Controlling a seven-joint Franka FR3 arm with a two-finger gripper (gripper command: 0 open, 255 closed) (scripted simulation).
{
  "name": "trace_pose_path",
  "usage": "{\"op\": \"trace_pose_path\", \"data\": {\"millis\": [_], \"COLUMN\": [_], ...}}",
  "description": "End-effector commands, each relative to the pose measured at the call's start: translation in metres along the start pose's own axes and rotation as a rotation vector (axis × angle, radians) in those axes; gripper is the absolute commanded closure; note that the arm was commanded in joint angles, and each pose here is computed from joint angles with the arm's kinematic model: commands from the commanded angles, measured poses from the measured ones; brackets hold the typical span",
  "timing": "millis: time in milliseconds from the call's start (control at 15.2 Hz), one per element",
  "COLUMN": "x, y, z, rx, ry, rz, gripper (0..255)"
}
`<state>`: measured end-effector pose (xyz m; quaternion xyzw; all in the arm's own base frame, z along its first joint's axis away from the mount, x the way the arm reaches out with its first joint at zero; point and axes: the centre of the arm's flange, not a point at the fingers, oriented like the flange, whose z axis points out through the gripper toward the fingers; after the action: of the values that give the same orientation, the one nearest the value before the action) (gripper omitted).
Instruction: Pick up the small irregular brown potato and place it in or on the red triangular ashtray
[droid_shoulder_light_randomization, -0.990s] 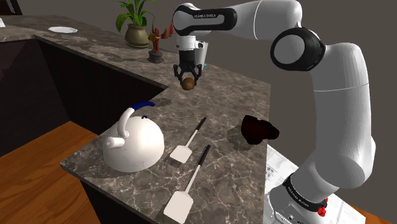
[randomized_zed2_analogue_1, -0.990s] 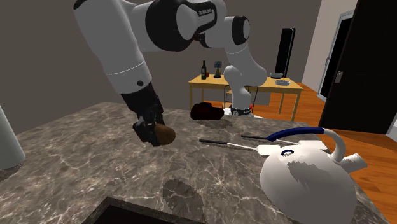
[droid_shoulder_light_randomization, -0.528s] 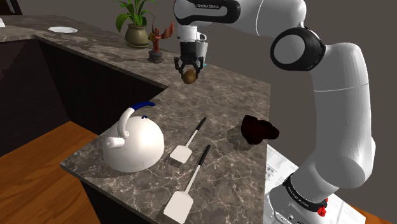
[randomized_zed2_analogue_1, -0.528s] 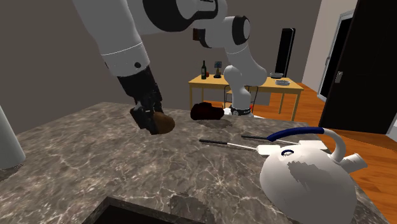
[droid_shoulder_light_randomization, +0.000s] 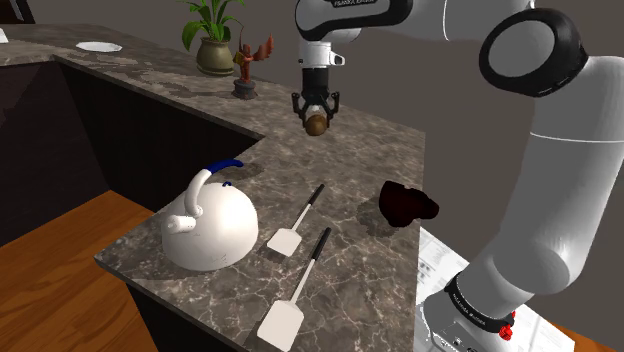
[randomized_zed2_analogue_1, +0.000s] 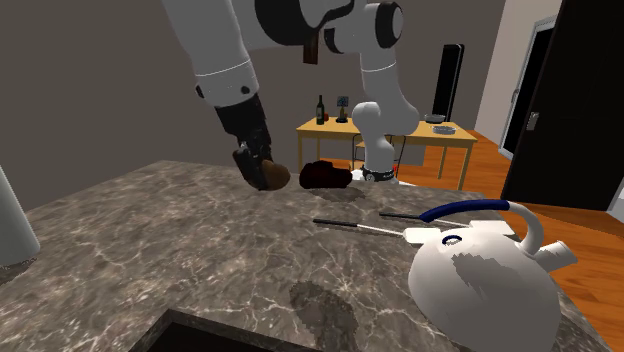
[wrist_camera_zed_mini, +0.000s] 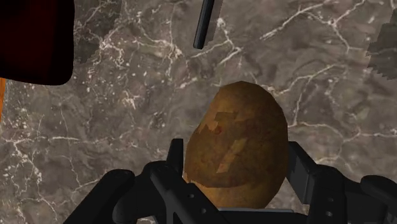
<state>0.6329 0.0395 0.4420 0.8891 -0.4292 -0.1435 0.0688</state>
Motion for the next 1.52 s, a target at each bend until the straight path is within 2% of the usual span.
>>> {"op": "trace_pose_path", "data": {"millis": [0,1386,1452], "x": [-0.009,-0.089,-0.096], "y": [0.024,0.277,0.299], "z": [0.008,0.089,0.096], "rx": [0.000,0.000,0.000], "ry": [0.000,0.000,0.000], "rz": [0.000,0.000,0.000], "gripper": [255,255,255]}}
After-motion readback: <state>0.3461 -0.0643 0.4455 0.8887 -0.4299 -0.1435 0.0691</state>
